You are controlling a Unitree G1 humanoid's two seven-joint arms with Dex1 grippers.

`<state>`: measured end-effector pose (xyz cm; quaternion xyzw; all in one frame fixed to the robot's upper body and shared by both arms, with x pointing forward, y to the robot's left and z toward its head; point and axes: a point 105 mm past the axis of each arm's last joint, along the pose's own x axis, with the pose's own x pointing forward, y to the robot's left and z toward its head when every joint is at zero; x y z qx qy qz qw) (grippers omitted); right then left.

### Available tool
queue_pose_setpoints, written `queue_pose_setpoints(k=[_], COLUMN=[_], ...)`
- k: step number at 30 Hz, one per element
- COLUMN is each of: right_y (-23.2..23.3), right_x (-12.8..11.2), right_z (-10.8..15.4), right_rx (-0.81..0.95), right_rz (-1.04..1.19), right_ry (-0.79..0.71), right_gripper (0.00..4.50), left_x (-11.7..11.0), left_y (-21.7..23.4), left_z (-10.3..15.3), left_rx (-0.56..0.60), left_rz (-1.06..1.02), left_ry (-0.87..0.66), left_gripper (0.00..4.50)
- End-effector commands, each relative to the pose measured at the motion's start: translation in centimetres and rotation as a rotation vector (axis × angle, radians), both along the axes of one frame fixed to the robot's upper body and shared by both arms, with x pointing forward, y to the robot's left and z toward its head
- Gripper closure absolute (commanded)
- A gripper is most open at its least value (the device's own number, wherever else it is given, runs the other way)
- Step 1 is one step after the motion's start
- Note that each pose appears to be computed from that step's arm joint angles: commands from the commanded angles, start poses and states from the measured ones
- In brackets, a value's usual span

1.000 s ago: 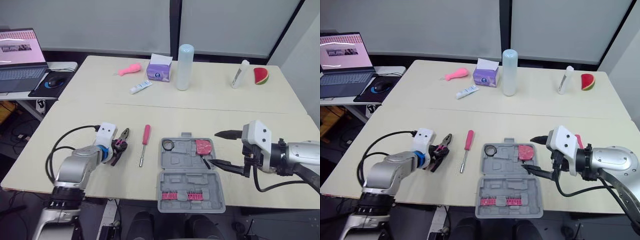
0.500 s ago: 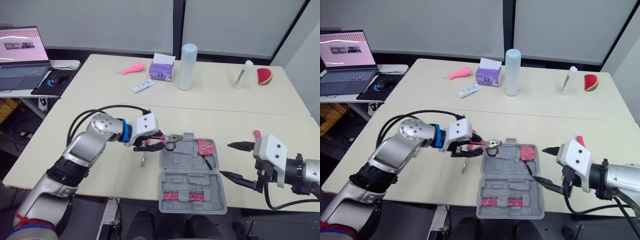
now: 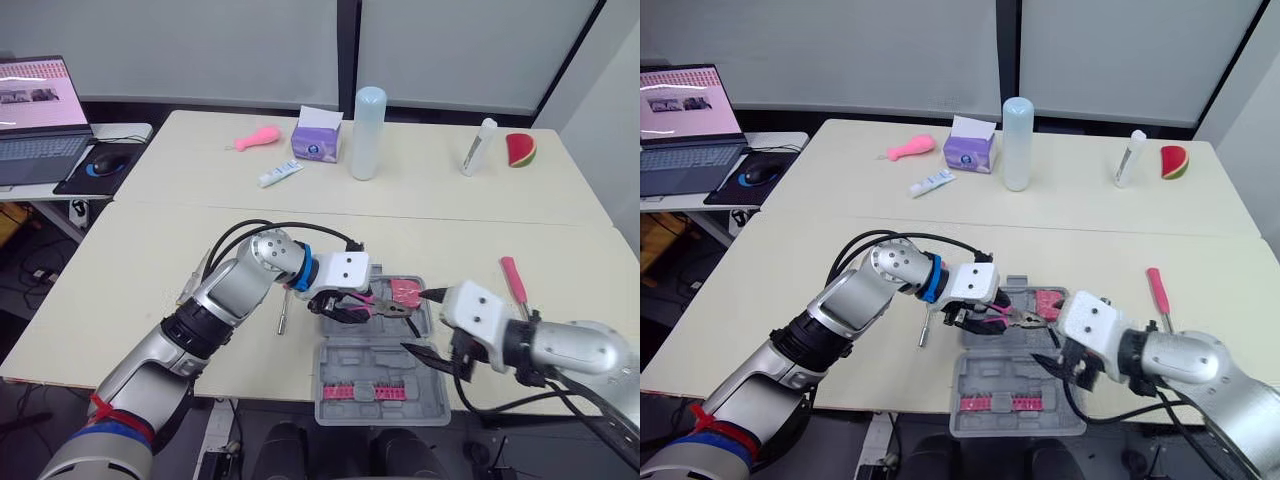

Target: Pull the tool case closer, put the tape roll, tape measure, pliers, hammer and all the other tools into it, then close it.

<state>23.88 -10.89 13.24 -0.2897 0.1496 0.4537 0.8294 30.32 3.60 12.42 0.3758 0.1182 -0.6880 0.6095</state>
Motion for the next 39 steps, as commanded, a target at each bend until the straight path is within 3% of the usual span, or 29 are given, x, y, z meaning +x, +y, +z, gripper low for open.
queue_pose_setpoints(k=[1,8,11,15,22,39], right_y=[1.0,2.4,2.7,3.0,3.6,3.3], right_x=[1.0,2.7,3.1,3.3,3.3,2.7], right_z=[-0.5,-1.3,-1.5,-1.6,-0.6,-0.1], right_rx=[-0.028,-0.068,-0.086,-0.095,-0.104,-0.097], right_rz=[0.031,0.082,0.095,0.114,0.158,0.177], right_ry=[-0.004,-0.01,-0.027,-0.041,-0.056,-0.063], right_gripper=[0.0,0.0,0.62,1.95,3.27,3.27], left_x=[-0.2,-0.3,-0.3,-0.4,-0.1,-0.3], left_y=[-0.7,-0.7,-0.6,-0.6,-0.4,0.4], left_z=[1.3,1.3,1.4,1.3,0.9,0.1], left_rx=[-0.021,-0.025,-0.027,-0.026,-0.014,0.01], left_rz=[-0.042,-0.037,-0.033,-0.031,-0.017,-0.001], left_ry=[-0.046,-0.041,-0.04,-0.037,-0.043,-0.013], left_gripper=[2.0,2.0,2.0,2.0,2.0,2.0])
